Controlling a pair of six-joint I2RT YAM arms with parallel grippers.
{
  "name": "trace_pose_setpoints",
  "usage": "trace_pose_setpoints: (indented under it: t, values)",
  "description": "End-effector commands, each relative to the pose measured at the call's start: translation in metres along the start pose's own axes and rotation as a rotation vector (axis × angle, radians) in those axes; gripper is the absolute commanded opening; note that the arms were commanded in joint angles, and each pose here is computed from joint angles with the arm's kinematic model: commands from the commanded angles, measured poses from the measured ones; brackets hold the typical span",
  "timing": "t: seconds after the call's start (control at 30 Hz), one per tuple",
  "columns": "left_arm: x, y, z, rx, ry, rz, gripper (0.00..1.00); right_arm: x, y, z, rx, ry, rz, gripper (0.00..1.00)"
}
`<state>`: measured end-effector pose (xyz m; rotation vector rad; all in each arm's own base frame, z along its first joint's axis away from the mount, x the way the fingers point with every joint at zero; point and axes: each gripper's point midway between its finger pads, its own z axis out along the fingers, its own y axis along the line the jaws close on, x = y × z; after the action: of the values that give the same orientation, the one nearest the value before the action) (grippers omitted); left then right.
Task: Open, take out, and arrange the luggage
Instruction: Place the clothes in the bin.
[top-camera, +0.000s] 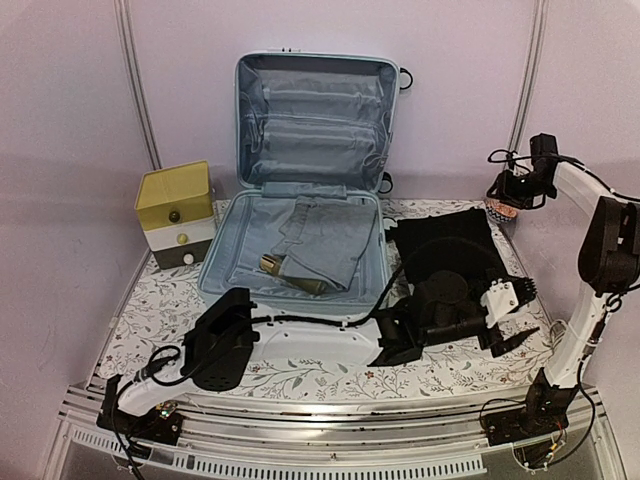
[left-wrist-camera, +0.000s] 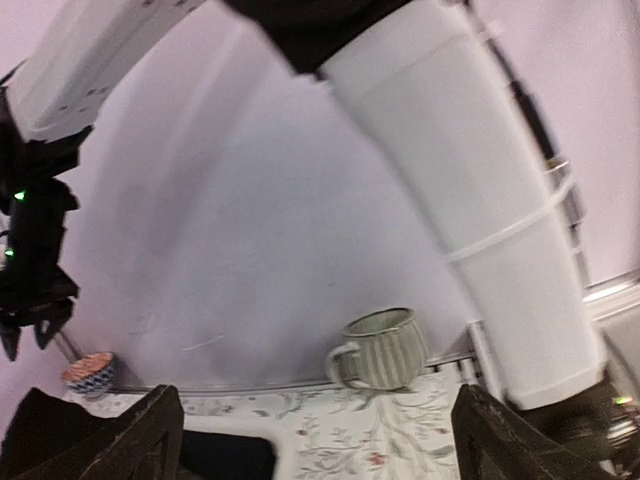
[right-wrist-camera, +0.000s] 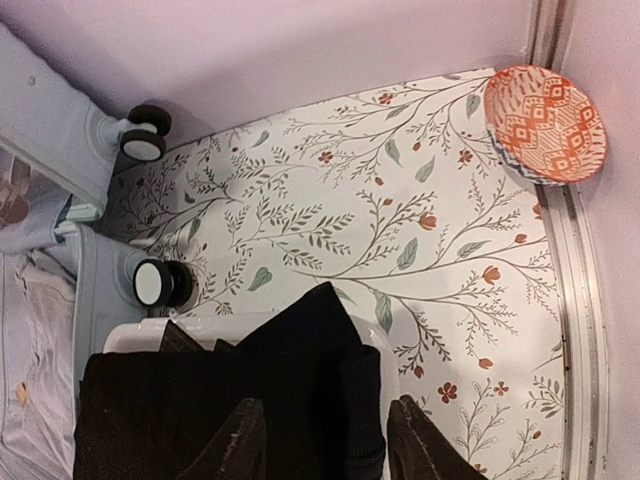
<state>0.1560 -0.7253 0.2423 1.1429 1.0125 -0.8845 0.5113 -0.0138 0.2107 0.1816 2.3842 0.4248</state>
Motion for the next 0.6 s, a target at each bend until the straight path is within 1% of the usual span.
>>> trace_pose_setpoints:
  t: [0.0,0.07,0.17,0.3,0.33,0.4,0.5,0.57]
  values:
    - [-0.083,-0.007,-0.023,0.043,-0.068,-0.012,0.98,-0.024,0.007,-0.022,0.018,-0.091,-0.061,0.48]
    - [-0.098,0.0,-0.036,0.028,-0.054,-0.063,0.98,-0.021,0.01,-0.033,0.018,-0.091,-0.058,0.49]
    - [-0.124,0.022,-0.063,-0.02,-0.043,-0.125,0.97,-0.007,0.025,-0.05,-0.005,-0.09,-0.052,0.5]
    - [-0.126,0.053,-0.102,-0.122,0.04,-0.177,0.96,0.033,0.048,-0.067,-0.049,-0.066,-0.034,0.53]
    - [-0.129,0.062,-0.112,-0.151,0.06,-0.19,0.96,0.041,0.053,-0.078,-0.063,-0.077,-0.012,0.53]
    - [-0.131,0.08,-0.133,-0.204,0.108,-0.209,0.95,0.069,0.051,-0.083,-0.069,-0.052,0.044,0.52]
    - [-0.119,0.099,-0.161,-0.26,0.178,-0.21,0.95,0.096,0.046,-0.101,-0.042,-0.067,0.099,0.51]
    - [-0.114,0.112,-0.182,-0.306,0.201,-0.227,0.95,0.113,0.045,-0.11,-0.044,-0.076,0.132,0.51]
